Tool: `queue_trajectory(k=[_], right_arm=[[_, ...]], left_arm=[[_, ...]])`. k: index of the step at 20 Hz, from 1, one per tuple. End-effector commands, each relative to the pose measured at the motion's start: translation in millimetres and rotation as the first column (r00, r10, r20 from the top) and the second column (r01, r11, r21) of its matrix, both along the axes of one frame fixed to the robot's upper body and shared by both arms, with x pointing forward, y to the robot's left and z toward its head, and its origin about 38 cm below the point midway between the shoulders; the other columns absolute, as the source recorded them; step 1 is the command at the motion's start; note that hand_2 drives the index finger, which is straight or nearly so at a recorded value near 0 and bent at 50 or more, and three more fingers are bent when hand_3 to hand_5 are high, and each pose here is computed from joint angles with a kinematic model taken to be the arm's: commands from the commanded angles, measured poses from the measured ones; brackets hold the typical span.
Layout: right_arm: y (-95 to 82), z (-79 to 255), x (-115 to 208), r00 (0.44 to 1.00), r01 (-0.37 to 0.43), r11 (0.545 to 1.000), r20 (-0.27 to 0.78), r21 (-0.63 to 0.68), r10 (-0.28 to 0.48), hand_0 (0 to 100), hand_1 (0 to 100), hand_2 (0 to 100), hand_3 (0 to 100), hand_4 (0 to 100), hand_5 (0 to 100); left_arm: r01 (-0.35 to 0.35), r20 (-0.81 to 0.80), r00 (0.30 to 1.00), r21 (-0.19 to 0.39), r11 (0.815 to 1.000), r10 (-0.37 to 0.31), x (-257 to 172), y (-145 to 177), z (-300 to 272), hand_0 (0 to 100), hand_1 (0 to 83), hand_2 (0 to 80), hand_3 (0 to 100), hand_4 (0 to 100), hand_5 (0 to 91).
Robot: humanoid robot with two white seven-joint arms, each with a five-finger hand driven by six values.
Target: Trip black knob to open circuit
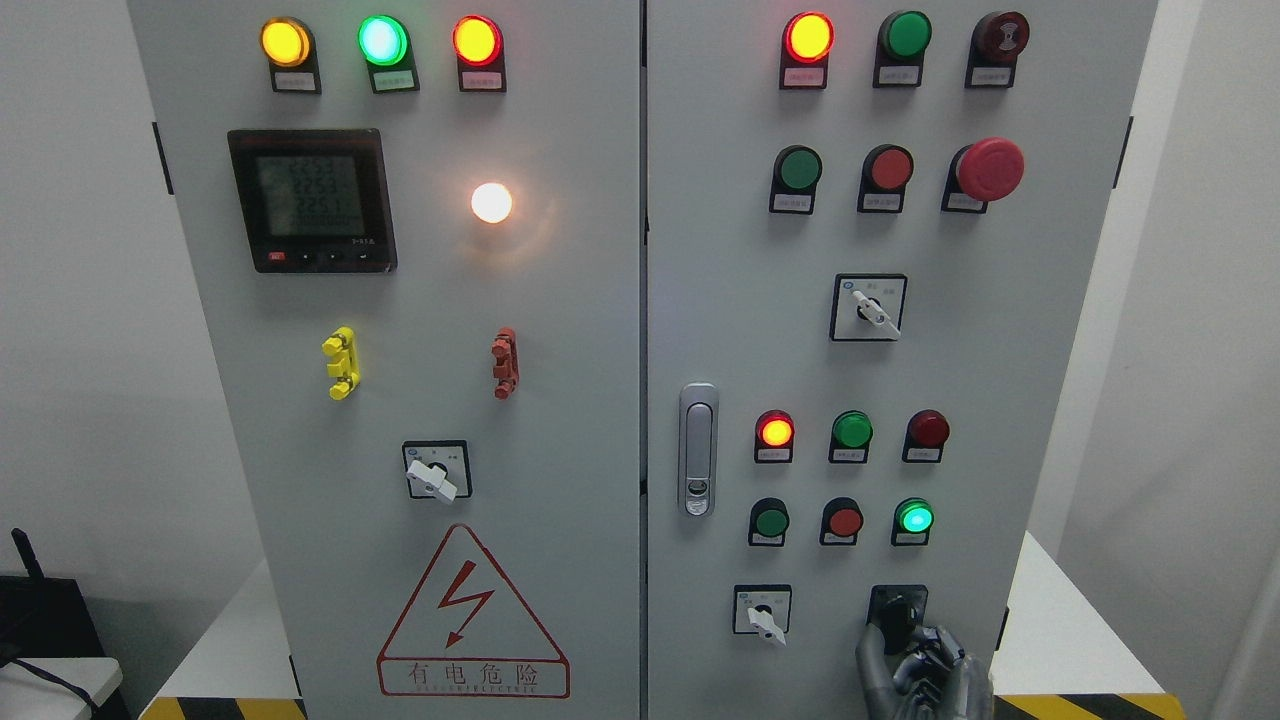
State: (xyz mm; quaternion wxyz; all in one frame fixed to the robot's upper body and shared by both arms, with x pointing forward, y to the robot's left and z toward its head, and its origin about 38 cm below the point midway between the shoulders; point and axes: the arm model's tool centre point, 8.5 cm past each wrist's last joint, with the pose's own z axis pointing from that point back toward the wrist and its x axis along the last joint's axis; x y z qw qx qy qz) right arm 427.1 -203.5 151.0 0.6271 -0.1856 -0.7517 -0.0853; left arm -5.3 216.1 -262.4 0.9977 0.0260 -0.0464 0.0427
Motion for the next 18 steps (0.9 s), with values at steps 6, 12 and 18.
queue_trajectory(k=[6, 12, 18], right_arm=[[-4.1, 2.9, -1.0, 1.0, 0.02, 0.999, 0.02, -0.042, -0.02, 40, 75, 60, 92, 94, 95], [-4.2, 2.2, -1.4, 1.0, 0.021, 0.999, 0.017, -0.045, -0.021, 40, 76, 60, 92, 94, 95], [-4.2, 2.7, -1.5, 1.0, 0.024, 0.998, 0.018, -0.057, -0.023, 40, 76, 60, 92, 94, 95]], left_arm=[[0.033, 0.008, 0.999, -0.001, 0.999, -0.033, 5.1, -0.4, 0.0, 12, 38.9, 0.0, 0, 0, 0.0], [0.033, 0.008, 0.999, -0.001, 0.999, -0.033, 5.1, -0.4, 0.0, 12, 38.9, 0.0, 0, 0, 0.0], [0.033, 0.008, 0.999, -0.001, 0.999, -0.033, 5.1, -0.4, 0.0, 12, 38.9, 0.0, 0, 0, 0.0]])
